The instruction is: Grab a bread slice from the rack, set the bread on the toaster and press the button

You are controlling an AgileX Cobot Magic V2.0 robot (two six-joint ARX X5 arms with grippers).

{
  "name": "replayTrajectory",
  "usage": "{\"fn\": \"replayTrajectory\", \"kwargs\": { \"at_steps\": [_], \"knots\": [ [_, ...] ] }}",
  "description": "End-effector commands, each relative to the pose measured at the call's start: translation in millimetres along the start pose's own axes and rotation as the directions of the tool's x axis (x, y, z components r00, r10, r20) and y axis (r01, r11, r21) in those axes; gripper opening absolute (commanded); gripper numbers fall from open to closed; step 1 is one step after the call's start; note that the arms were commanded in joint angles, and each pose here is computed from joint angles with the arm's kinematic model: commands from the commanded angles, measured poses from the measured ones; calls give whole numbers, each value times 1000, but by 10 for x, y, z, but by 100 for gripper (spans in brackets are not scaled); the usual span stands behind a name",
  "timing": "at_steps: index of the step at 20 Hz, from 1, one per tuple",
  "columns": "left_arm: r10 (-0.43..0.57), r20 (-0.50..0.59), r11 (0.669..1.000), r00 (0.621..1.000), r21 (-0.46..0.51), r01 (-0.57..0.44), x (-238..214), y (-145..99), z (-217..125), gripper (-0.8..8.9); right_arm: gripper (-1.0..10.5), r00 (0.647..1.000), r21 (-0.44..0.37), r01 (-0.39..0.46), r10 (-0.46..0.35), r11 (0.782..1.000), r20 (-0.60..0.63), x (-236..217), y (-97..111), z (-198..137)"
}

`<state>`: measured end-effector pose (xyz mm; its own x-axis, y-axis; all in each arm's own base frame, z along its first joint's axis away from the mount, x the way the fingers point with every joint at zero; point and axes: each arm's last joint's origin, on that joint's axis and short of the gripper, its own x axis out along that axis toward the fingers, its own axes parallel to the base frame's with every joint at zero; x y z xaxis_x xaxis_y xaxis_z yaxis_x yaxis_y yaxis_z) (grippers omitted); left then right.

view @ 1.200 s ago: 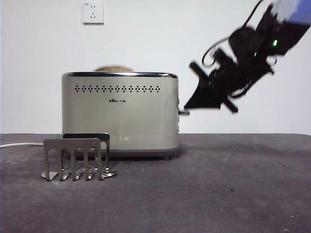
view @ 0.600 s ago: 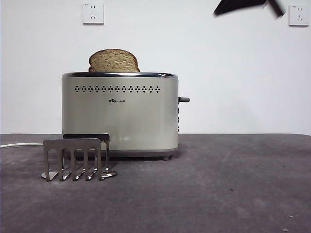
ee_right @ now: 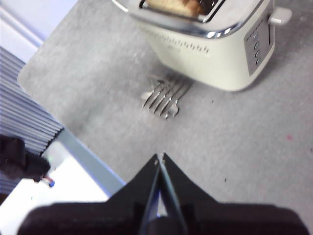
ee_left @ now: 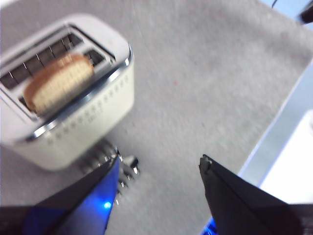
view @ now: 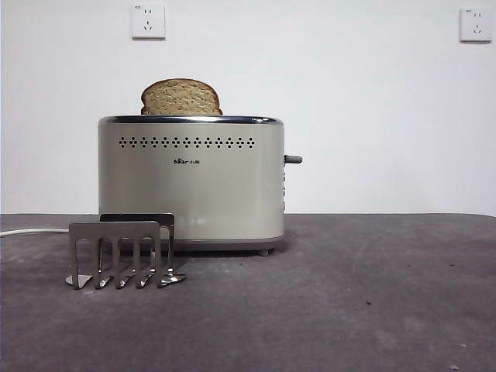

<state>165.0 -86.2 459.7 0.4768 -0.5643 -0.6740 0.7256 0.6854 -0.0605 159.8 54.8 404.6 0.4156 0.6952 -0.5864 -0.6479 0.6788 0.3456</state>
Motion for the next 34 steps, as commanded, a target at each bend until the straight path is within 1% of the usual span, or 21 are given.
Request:
{"fn": "replayTrajectory", "kwargs": {
  "at_steps": [1,2,3,12,18,21,22,23,24,25,26,28,29,32,34],
  "knots": [
    [-10,-31,1000,999,-21,10,13,-4,-36,128,-12,1000,-32,-3,3,999,2,-46,43,-49],
    [-12,-35,1000,999,-23,11,13,-6,-41,13,-12,1000,-35,-3,3,999,6,-62,56,-57],
    [-13,-37,1000,999,-23,12,14,-6,-42,-8,-12,1000,-37,-2,3,999,9,-72,63,-61],
    [-8,-35,1000,999,-26,7,14,-3,-39,-3,1,1000,-33,1,-1,999,11,-77,62,-63],
    [-1,-7,1000,1000,-16,1,15,3,-11,-3,1,1000,-33,1,0,999,11,-77,62,-63],
    [26,20,1000,999,-11,-26,-26,9,-6,-3,1,1000,-34,1,-1,999,11,-77,62,-62],
    [38,35,999,999,10,-38,-68,2,-15,-3,1,1000,-33,1,-1,999,11,-77,62,-62],
    [71,67,996,995,50,-74,-143,1,-29,-3,1,1000,-34,1,0,999,11,-77,62,-62],
    [101,134,992,986,61,-109,-246,2,-28,-3,1,1000,-34,1,0,999,11,-77,62,-62],
    [136,226,986,965,65,-155,-373,1,-23,-3,1,1000,-34,1,0,999,11,-78,63,-63],
    [172,323,976,931,69,-204,-507,-6,-28,-3,1,1000,-34,1,0,999,11,-77,62,-62],
    [253,485,946,837,55,-318,-727,-22,-96,-3,1,1000,-33,1,-1,999,11,-77,62,-62],
    [290,544,928,787,41,-370,-787,-27,-161,-3,1,1000,-34,1,-1,999,11,-77,62,-62],
    [375,677,867,633,-14,-498,-795,-42,-477,-3,1,1000,-34,1,0,999,11,-77,62,-62],
    [415,719,832,557,-53,-552,-668,-25,-729,-3,1,1000,-33,1,0,999,11,-77,62,-62]
  ]
}}
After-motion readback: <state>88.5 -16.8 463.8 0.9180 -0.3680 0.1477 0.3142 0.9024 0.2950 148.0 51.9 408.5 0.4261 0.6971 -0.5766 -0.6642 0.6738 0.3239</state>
